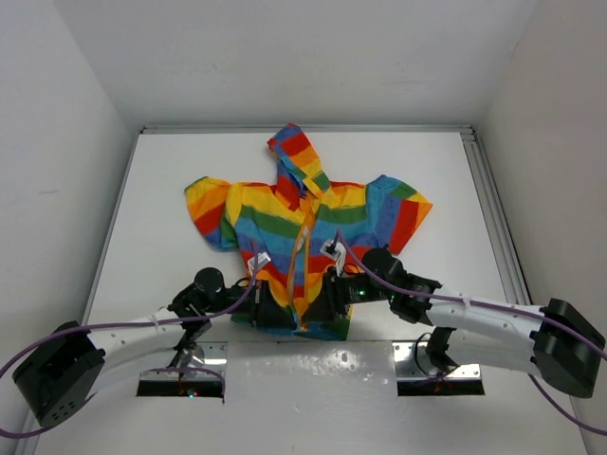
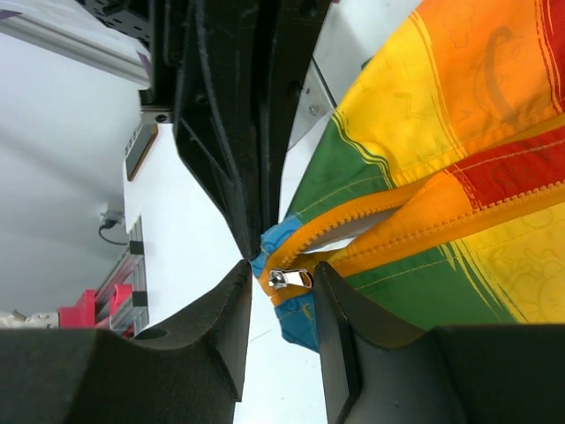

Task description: Zip up the jacket

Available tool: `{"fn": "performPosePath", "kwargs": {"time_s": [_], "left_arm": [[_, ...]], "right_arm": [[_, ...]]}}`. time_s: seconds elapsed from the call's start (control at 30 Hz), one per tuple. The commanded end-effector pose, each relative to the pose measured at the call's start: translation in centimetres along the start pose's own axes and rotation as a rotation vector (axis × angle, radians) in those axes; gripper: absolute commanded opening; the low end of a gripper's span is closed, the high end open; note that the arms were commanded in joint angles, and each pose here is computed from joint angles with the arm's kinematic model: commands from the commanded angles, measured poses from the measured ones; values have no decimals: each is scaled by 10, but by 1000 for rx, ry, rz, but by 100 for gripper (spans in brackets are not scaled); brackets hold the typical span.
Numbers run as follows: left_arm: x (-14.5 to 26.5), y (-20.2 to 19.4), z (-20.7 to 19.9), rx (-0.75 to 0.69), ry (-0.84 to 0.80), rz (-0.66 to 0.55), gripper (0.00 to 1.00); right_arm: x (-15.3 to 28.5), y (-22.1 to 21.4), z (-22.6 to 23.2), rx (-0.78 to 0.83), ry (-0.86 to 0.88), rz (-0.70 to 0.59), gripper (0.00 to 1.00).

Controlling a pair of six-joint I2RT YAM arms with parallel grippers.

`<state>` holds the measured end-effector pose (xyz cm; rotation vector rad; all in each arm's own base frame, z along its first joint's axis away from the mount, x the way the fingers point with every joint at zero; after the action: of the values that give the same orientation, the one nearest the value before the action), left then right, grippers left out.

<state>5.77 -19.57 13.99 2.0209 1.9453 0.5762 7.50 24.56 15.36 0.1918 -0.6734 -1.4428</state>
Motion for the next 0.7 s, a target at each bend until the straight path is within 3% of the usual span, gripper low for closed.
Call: {"fn": "performPosePath", "kwargs": {"time_s": [0.0,0.43,0.53,0.67], "left_arm": [[11,-29,20,22,25,30,0],[11,-28,19,25,25,30,0],[11,-28,19,24,24,29,0],[10,-28,19,23,24,28,0]], "right_arm": [[3,8,13,49,62,-33,33],[0,7,8,35,46,-33,29],[-2,9,9,34,48,-35,22],[-4,11,10,36,49,-29,22]]}}
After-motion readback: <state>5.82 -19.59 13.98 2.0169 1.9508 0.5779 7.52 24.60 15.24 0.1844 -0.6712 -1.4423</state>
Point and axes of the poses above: each gripper's point midway between its finger pads, its own x axis back along the fingers, its own z axis along the line the jaws close on, y = z × x, the point moved 7 cm from there along x, back along the fingers, and after that the axes turned 6 degrees about -x, right-handed, at the moved point
